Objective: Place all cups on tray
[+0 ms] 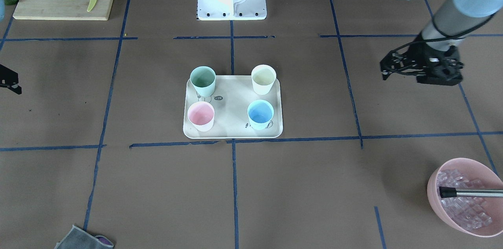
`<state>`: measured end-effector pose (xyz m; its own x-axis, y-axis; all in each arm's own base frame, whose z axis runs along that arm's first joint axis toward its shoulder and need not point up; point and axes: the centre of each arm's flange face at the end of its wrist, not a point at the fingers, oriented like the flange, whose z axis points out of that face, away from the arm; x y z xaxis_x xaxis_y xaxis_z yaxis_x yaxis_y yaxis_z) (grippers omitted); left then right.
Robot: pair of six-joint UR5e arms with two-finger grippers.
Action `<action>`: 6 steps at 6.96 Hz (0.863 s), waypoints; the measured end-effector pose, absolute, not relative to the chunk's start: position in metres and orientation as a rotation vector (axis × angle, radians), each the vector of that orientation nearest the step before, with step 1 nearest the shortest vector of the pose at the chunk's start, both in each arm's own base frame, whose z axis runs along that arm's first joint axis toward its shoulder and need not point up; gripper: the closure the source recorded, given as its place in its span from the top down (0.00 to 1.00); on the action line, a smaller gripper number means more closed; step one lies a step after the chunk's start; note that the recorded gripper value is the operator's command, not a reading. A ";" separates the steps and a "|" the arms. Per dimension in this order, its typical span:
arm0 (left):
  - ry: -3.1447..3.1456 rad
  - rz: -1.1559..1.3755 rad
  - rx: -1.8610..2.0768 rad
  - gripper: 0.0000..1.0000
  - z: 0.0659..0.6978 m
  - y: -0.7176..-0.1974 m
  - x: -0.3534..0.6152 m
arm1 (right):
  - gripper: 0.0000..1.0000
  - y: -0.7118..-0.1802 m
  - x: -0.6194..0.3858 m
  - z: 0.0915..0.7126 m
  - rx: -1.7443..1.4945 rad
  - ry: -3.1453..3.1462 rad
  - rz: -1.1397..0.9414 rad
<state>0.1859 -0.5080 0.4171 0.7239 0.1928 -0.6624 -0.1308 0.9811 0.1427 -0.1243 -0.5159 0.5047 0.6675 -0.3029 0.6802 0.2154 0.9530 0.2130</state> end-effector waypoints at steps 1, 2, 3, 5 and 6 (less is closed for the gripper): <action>0.718 0.240 0.112 0.99 0.457 -0.510 0.128 | 1.00 -0.516 -0.124 0.505 0.118 -0.787 -0.295; 0.702 0.285 0.122 0.99 0.497 -0.511 0.073 | 1.00 -0.515 -0.124 0.507 0.119 -0.787 -0.302; 0.694 0.304 0.108 0.99 0.530 -0.508 0.031 | 1.00 -0.515 -0.123 0.508 0.121 -0.786 -0.310; 0.704 0.259 0.017 0.99 0.569 -0.490 -0.006 | 1.00 -0.512 -0.119 0.511 0.121 -0.785 -0.313; 0.704 0.235 -0.026 0.99 0.588 -0.479 -0.010 | 1.00 -0.513 -0.111 0.512 0.127 -0.783 -0.304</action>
